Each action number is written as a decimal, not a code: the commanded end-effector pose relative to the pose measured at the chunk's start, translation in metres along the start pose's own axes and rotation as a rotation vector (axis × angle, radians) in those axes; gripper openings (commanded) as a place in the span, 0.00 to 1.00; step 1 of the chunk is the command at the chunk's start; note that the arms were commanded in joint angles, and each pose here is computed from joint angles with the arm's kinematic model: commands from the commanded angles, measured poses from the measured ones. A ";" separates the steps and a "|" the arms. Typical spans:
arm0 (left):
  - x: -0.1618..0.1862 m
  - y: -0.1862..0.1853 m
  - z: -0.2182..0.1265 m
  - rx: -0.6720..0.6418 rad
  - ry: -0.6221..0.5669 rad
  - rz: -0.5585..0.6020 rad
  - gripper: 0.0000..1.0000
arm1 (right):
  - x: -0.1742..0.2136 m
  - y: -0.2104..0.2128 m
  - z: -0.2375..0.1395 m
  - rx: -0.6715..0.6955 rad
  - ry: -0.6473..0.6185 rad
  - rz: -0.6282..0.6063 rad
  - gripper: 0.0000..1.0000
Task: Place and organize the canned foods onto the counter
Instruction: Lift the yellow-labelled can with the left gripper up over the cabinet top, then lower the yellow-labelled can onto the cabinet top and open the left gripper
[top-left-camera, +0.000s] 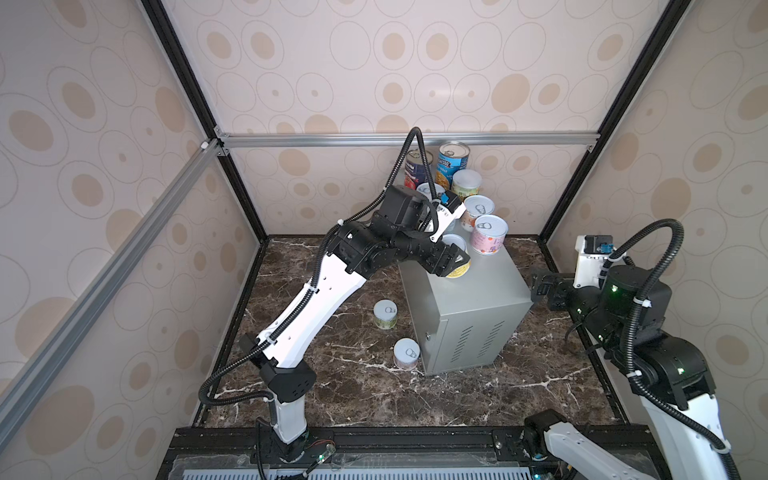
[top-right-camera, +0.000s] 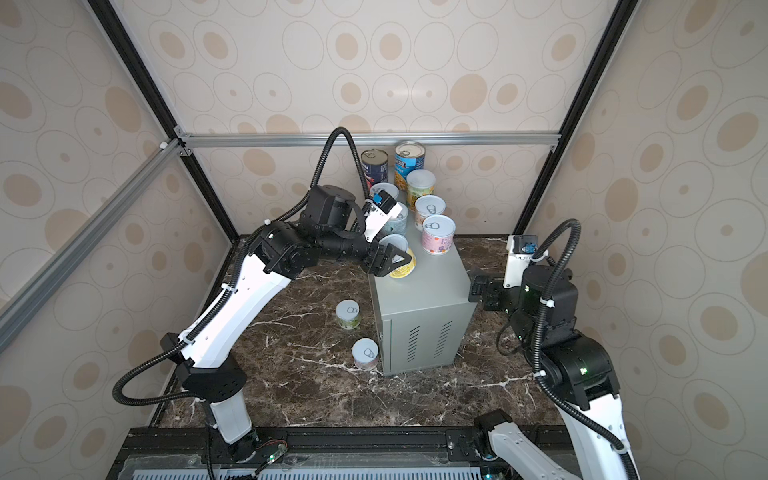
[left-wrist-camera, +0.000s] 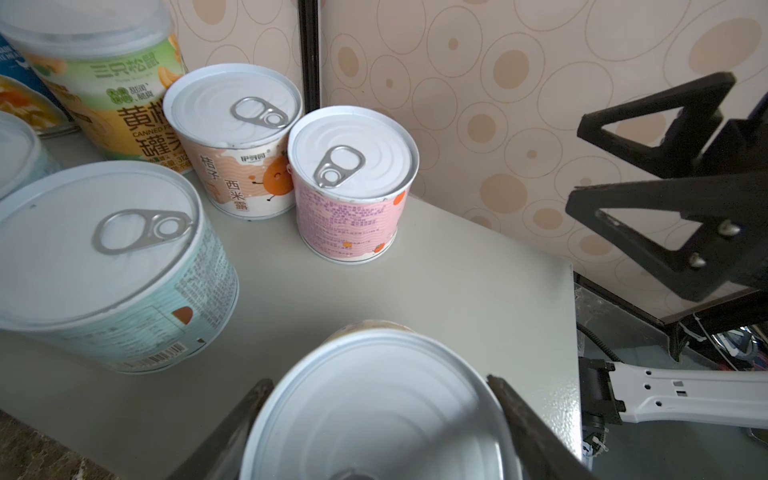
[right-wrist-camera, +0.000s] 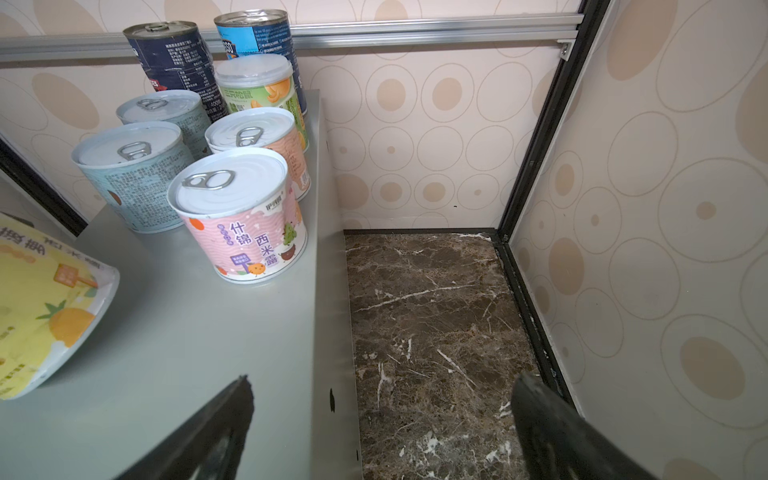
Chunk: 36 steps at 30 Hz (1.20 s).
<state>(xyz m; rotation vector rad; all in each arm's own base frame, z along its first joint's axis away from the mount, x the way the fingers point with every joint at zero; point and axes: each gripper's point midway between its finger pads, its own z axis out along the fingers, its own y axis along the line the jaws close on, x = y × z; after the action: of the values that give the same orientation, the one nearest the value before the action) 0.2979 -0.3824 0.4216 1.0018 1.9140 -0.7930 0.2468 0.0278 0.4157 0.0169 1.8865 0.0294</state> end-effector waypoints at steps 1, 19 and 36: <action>0.009 -0.001 0.013 -0.001 0.042 0.022 0.74 | -0.001 -0.002 -0.006 -0.001 -0.005 -0.007 1.00; 0.003 -0.007 0.012 0.012 -0.003 0.031 0.87 | 0.002 0.001 -0.001 -0.012 0.006 -0.009 1.00; 0.037 -0.012 -0.061 -0.064 -0.145 0.060 0.98 | 0.013 -0.031 0.034 0.148 0.110 0.055 1.00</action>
<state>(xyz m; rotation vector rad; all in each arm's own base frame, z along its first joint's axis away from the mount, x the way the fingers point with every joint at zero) 0.2511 -0.3317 0.4123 0.9546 1.8058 -0.7721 0.2732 0.0080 0.3932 0.1120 1.9748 -0.0708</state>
